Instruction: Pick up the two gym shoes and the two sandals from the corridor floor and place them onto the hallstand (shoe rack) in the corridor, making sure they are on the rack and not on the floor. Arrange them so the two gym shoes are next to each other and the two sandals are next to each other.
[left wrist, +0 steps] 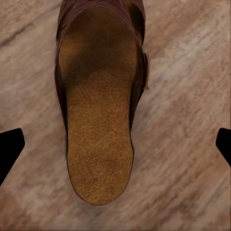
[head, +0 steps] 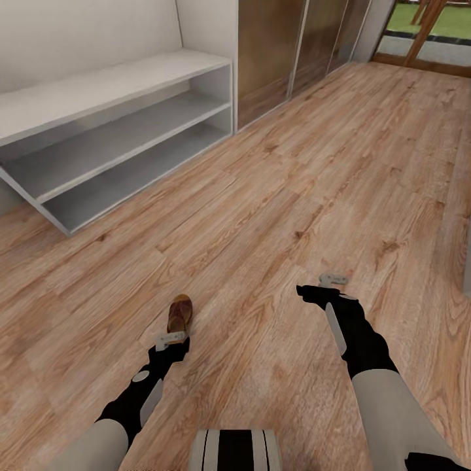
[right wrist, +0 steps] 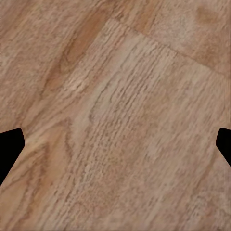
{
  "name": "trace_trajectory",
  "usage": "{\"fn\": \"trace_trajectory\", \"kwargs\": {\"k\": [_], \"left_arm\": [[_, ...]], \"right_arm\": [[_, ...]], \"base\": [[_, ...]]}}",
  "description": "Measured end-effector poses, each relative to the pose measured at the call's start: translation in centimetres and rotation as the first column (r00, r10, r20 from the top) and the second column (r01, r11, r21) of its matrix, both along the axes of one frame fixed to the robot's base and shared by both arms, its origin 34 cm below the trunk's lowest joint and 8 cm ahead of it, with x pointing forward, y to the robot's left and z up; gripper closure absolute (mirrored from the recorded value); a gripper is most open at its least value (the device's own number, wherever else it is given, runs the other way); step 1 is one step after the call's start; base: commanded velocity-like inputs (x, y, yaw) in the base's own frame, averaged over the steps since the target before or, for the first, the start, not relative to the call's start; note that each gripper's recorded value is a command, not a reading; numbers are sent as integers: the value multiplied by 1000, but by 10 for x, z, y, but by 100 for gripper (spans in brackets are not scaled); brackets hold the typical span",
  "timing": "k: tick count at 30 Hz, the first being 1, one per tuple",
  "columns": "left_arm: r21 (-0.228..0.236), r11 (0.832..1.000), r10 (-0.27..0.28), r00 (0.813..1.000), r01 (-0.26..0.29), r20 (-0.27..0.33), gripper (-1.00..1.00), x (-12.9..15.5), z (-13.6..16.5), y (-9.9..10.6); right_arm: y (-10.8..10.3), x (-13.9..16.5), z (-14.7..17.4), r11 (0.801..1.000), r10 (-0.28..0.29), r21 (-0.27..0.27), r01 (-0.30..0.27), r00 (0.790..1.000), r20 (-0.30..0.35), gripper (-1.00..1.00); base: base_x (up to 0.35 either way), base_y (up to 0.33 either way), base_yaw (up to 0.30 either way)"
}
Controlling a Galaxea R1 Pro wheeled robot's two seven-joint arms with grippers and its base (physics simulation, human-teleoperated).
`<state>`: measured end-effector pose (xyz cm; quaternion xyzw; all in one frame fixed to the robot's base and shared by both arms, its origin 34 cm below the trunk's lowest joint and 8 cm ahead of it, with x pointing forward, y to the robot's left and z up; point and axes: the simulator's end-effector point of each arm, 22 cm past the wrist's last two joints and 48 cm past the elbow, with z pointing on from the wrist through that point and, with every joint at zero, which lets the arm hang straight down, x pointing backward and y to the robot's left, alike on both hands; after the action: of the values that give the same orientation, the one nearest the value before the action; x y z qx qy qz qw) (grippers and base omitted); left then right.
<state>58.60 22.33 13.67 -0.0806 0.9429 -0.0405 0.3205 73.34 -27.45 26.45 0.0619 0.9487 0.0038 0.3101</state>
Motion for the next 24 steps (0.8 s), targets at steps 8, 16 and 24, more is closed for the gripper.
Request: {"fn": "trace_trajectory", "kwargs": {"k": [8, 16, 24], "left_arm": [[-2, 998, 59, 998, -59, -9, -100, -3, -4, 15], [0, 998, 61, 997, -61, -40, -100, -15, -20, 16], [4, 998, 58, 995, -58, -79, -100, -31, -40, 15]], "right_arm": [[0, -1, -4, 1000, -1, 0, 1, 1000, -6, -100], [0, -9, -25, 1000, 0, 0, 0, 999, -38, -100], [0, -21, -52, 1000, 0, 0, 0, 997, -79, -100]], "base": [[0, 0, 83], [0, 0, 3], [0, 0, 0]]}}
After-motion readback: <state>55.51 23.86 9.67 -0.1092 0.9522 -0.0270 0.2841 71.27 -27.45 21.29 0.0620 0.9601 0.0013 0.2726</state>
